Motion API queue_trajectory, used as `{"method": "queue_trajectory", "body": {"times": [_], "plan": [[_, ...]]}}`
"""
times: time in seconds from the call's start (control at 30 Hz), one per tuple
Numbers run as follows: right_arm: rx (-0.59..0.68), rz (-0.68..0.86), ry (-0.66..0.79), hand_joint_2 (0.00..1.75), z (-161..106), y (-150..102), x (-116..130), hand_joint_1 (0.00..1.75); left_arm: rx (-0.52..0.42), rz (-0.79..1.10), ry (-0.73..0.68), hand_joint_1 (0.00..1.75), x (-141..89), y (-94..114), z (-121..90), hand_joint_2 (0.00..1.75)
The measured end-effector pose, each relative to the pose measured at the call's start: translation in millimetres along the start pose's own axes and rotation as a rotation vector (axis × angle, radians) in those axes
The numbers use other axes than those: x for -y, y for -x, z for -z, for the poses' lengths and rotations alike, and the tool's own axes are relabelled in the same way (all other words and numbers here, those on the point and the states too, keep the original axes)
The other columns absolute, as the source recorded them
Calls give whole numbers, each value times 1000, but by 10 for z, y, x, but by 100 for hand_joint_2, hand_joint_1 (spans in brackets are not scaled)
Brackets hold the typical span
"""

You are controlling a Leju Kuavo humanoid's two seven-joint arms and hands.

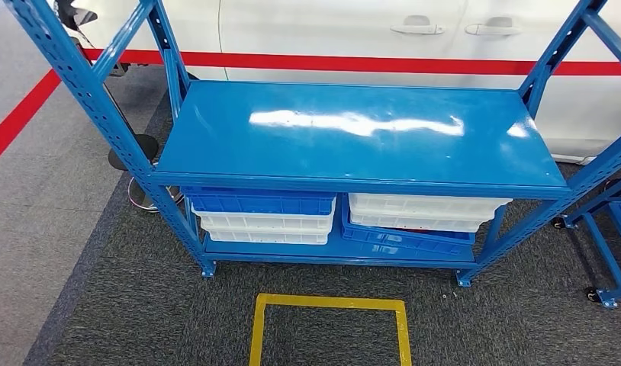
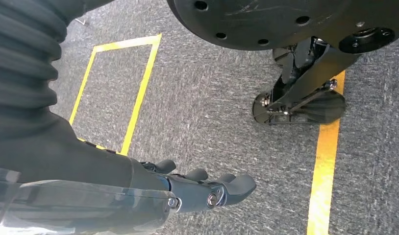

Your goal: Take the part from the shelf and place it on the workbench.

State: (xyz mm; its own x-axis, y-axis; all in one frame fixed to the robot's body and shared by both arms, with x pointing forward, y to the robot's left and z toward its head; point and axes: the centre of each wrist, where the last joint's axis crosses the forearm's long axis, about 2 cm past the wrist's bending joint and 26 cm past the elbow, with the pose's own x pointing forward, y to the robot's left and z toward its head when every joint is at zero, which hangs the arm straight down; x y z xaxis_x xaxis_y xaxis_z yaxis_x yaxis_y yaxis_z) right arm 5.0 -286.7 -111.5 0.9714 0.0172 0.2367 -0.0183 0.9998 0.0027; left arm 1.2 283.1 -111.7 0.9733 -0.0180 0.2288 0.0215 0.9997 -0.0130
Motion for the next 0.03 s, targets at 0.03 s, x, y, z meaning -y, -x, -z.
{"method": "queue_trajectory", "body": {"times": [0.03], "plan": [[-1, 0, 1, 0, 0, 1, 2, 0, 0, -1, -1, 0, -3, 0, 0, 0]]}}
